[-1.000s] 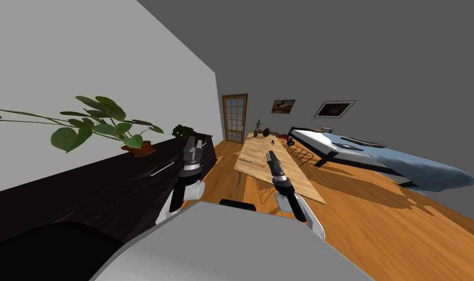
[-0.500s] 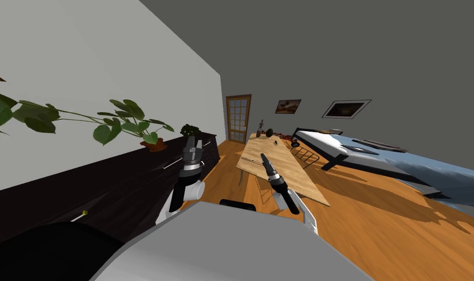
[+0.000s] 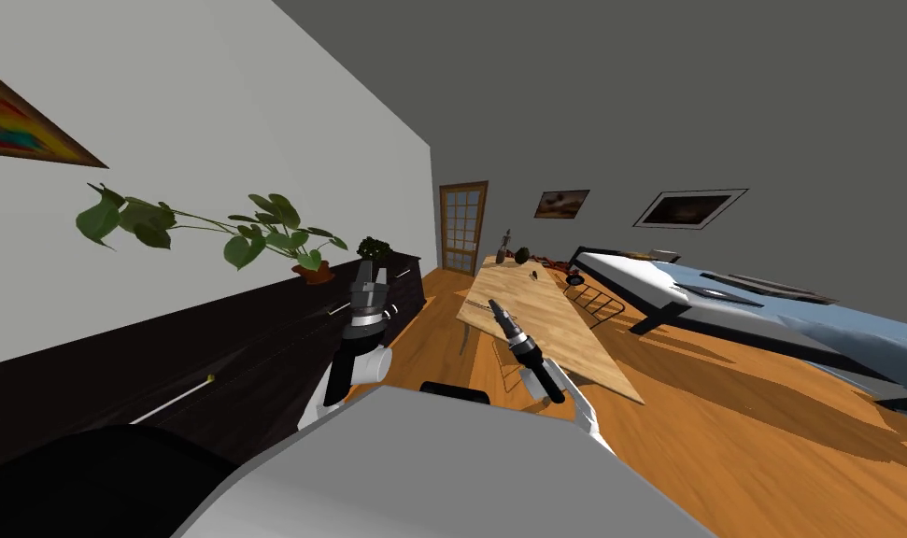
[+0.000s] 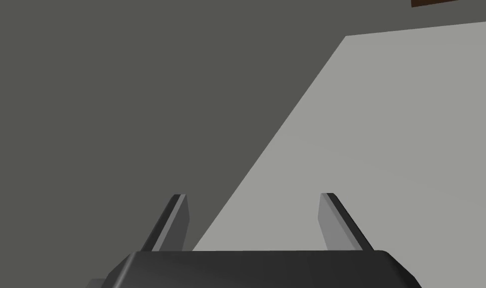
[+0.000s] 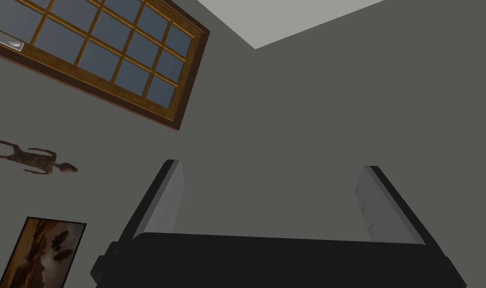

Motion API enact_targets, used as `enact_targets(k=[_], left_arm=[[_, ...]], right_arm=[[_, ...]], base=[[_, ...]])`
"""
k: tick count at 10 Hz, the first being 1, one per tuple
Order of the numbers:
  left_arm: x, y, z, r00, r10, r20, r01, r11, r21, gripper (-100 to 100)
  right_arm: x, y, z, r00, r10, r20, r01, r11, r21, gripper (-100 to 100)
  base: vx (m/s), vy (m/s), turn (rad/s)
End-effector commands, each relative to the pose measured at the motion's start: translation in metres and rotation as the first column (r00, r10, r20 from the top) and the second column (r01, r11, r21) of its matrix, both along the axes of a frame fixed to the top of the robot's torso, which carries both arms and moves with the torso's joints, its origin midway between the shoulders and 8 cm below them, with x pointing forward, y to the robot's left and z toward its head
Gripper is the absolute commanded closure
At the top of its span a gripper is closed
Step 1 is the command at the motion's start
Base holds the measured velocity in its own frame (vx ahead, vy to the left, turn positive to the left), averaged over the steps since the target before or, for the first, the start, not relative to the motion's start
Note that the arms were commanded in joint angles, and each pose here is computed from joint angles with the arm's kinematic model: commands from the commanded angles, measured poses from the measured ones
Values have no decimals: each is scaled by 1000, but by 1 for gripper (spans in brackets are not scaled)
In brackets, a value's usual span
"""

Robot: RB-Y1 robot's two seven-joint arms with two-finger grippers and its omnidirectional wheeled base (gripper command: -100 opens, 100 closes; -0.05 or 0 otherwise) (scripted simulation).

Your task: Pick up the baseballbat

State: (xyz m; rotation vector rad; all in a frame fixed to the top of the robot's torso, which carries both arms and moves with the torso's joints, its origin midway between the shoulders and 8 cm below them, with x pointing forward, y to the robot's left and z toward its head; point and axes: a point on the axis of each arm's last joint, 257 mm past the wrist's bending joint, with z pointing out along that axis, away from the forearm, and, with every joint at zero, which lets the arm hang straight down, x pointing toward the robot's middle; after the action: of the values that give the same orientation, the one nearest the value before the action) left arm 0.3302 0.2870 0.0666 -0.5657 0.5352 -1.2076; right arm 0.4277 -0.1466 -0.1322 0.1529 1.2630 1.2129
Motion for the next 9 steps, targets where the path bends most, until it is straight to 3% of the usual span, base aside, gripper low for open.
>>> enact_targets(k=[1, 4, 5, 6, 7, 8, 9], left_arm=[[0, 0, 0, 1000, 0, 0, 0, 1000, 0, 0], [0, 0, 0, 1000, 0, 0, 0, 1000, 0, 0], [0, 0, 0, 1000, 0, 0, 0, 1000, 0, 0], [0, 0, 0, 1000, 0, 0, 0, 1000, 0, 0], [0, 0, 0, 1000, 0, 0, 0, 1000, 0, 0], [0, 0, 0, 1000, 0, 0, 0, 1000, 0, 0], [0, 0, 0, 1000, 0, 0, 0, 1000, 0, 0]], right_arm=[[4, -1, -11, 1000, -3, -18, 3, 1000, -15, -100], [7, 13, -44, 999, 42, -30, -46, 986, -160, -100], [9, 7, -58, 998, 29, -59, -38, 985, -168, -100], [9, 11, -73, 997, 51, -61, -64, 968, -241, -100], [11, 6, -84, 996, 40, -83, -59, 967, -248, -100], [10, 8, -98, 995, 62, -84, -86, 943, -321, -100], [11, 2, -110, 993, 48, -108, -81, 941, -328, -100]], base=[[-12, 5, -3], [-22, 16, 143], [-18, 17, 75], [-17, 25, 146], [-11, 16, 97], [-4, 24, 167], [-1, 19, 99]])
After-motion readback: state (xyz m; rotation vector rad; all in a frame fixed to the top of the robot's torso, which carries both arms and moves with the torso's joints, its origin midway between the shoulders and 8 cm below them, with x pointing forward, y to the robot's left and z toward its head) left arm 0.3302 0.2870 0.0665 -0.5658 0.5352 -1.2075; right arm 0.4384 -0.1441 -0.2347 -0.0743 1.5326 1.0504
